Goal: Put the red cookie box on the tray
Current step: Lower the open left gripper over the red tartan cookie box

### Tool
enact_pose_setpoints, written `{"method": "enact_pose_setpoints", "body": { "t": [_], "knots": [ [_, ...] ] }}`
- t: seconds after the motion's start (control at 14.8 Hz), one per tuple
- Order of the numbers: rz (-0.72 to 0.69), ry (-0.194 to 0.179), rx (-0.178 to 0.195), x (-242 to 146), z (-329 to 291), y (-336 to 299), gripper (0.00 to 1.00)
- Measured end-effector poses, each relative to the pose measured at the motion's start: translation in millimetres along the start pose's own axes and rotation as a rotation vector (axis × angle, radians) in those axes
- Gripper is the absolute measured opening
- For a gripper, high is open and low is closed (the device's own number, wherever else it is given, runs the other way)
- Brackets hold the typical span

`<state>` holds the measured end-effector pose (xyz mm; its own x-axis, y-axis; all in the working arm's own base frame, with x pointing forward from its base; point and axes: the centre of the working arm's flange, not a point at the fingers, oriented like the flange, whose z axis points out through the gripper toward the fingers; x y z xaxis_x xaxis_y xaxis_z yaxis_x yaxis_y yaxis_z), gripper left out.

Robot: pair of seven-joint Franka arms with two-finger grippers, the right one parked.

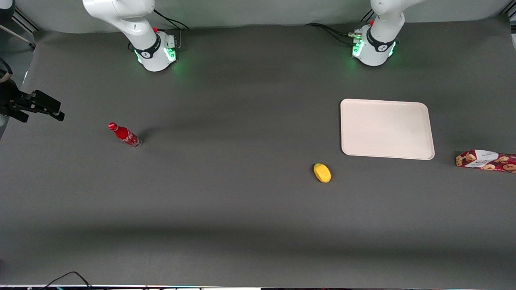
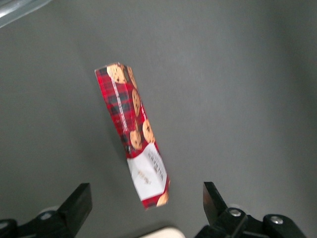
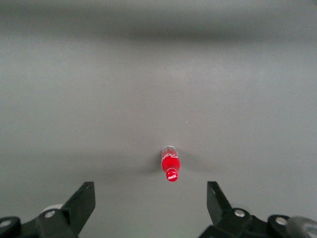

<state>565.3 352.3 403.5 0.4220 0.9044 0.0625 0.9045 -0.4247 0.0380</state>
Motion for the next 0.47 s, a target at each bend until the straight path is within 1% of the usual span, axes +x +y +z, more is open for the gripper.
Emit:
{"method": "enact_pose_setpoints", "body": {
  "t": [0.13,0.34,0.47],
  "knots": [
    [-0.062,0.023,-0.003,7,10,-13,1.0],
    [-0.155,0.015,0.003,9,26,-33,1.0],
    [-0.205,0.019,0.002,5,42,-38,1.0]
  ]
}}
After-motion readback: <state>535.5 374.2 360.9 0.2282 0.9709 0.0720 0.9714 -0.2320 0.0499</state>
